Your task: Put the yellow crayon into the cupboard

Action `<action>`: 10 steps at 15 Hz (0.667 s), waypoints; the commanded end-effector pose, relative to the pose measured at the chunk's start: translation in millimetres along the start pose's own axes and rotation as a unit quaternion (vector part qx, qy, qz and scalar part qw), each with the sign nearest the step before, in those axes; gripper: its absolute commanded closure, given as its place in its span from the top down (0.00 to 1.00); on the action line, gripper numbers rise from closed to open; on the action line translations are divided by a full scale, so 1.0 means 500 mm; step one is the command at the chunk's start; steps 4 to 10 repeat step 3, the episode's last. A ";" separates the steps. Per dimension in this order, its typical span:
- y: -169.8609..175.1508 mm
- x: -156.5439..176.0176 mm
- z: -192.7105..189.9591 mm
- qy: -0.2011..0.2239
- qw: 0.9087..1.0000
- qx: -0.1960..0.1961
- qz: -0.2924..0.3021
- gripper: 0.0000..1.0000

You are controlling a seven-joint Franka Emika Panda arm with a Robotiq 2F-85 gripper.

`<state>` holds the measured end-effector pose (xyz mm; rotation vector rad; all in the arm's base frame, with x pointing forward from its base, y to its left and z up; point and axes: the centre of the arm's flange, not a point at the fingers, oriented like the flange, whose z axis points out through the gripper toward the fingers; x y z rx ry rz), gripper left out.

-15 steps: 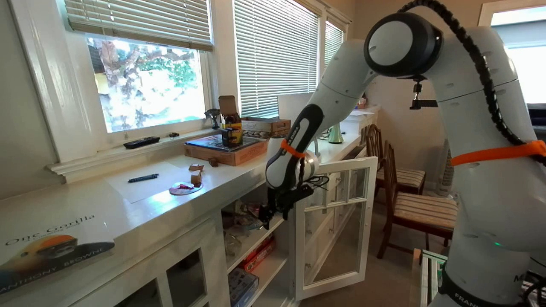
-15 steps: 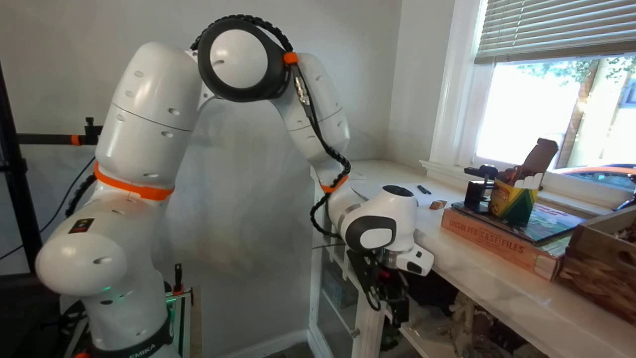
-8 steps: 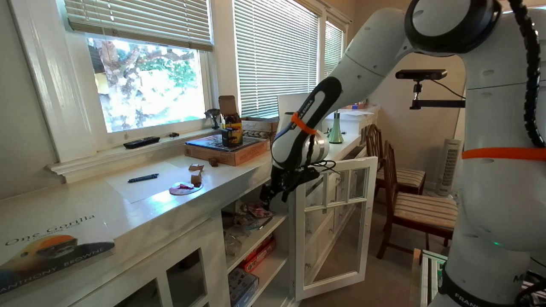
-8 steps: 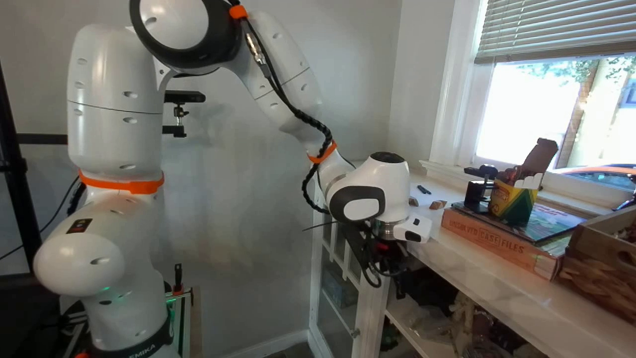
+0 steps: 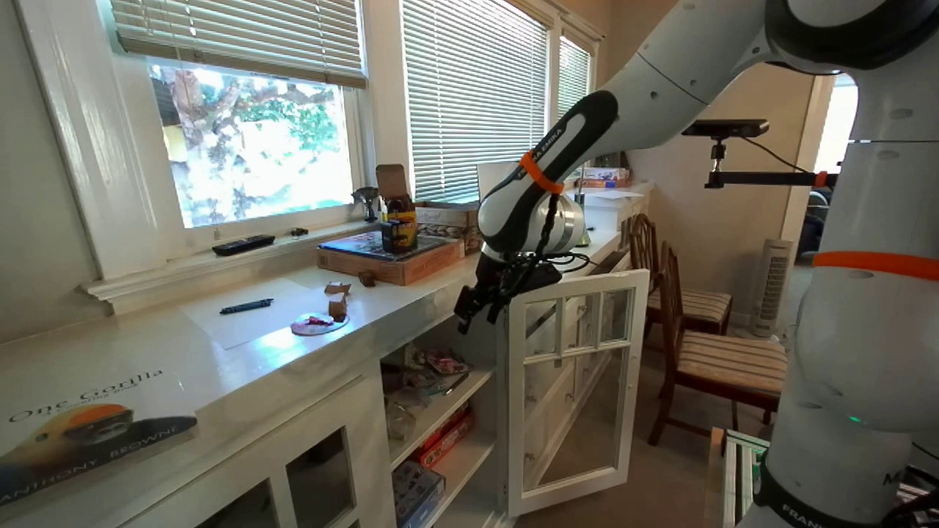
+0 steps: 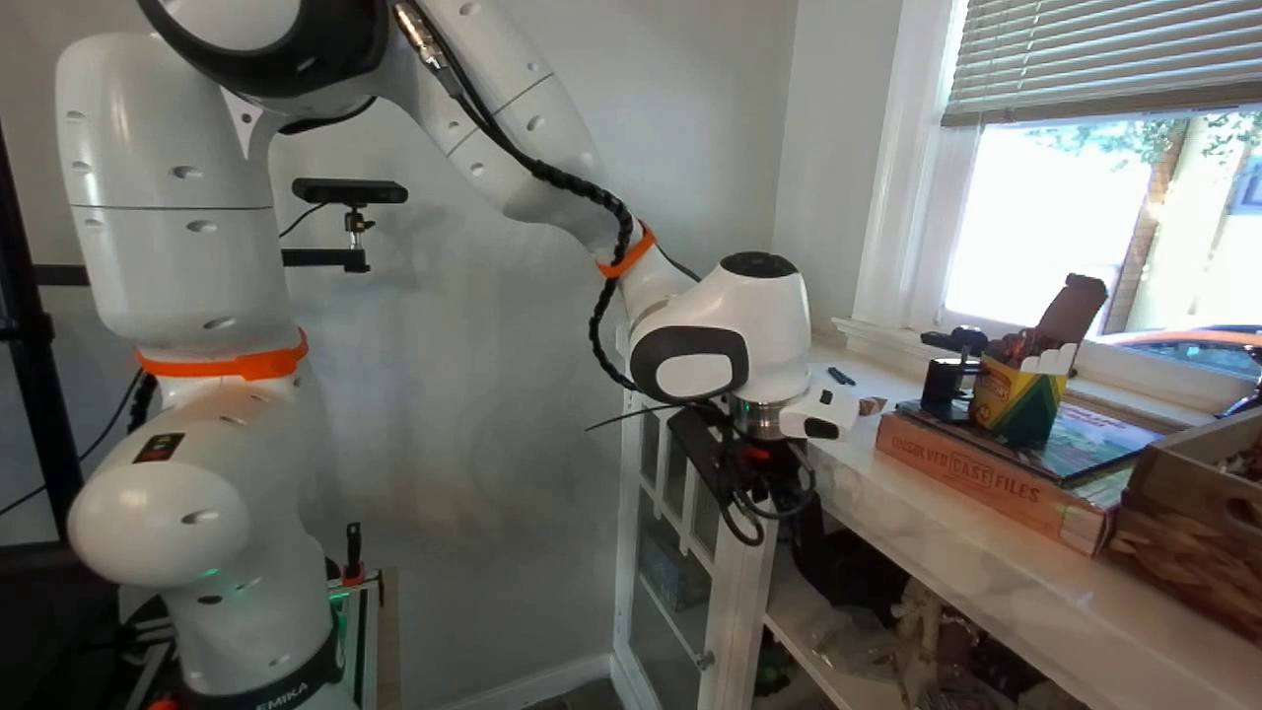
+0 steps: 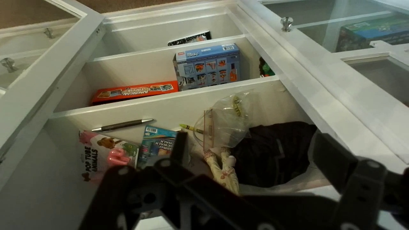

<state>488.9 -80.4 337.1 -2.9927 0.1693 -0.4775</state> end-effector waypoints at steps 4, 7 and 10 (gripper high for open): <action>0.002 0.002 -0.005 0.003 1.000 0.000 -0.001 1.00; 0.002 0.002 -0.005 0.003 1.000 0.000 -0.001 1.00; 0.002 0.002 -0.005 0.003 1.000 0.000 -0.001 1.00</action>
